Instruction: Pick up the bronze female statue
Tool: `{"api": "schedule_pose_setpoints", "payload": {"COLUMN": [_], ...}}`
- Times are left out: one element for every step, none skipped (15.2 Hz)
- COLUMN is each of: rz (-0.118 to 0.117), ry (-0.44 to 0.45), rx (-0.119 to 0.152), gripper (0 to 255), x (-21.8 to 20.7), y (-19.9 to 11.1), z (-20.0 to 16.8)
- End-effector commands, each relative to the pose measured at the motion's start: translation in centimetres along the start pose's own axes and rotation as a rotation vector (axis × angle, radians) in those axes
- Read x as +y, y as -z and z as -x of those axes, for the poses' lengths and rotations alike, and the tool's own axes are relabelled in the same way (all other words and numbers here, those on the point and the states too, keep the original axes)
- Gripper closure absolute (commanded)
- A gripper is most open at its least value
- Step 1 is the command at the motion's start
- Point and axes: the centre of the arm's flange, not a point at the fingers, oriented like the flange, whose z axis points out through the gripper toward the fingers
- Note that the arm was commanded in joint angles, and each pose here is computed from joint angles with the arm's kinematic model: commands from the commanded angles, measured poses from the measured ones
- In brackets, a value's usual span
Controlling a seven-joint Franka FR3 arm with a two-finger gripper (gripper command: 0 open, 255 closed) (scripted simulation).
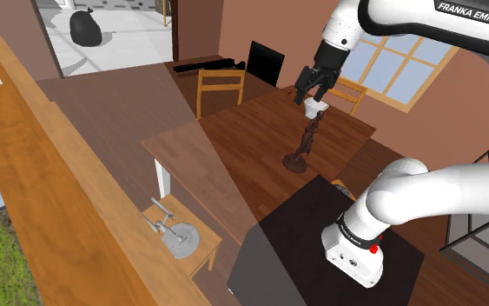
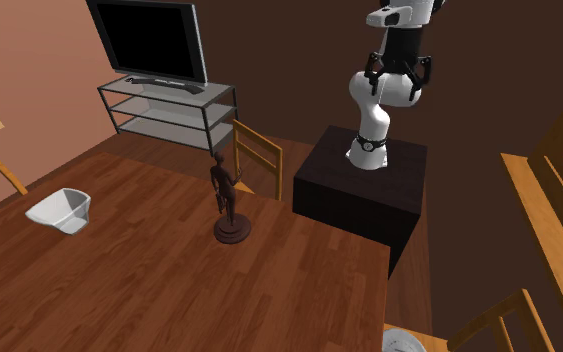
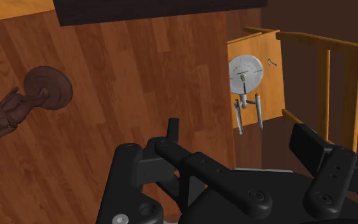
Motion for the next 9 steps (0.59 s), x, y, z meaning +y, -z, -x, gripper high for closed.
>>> {"api": "schedule_pose_setpoints", "payload": {"rz": [0.000, 0.001, 0.002, 0.003, 0.004, 0.005, 0.006, 0.007, 0.008], "ry": [0.000, -0.021, -0.042, -0.063, -0.084, -0.105, -0.126, -0.147, -0.168], "rx": [0.000, 0.006, 0.011, 0.017, 0.022, 0.028, 0.033, 0.039, 0.045], "gripper": [0, 0, 0, 0, 0, 0, 0, 0, 0], "x": [0.0, 0.8, 1.6, 2.4, 3.3, 4.1, 5.0, 5.8, 6.7], "y": [0.0, -0.7, -1.4, -2.2, -2.9, -3.6, -4.3, -5.0, -5.7], "z": [0.0, -0.7, -1.3, -1.9, -2.6, -3.2, -3.8, -4.4, -4.9]}}
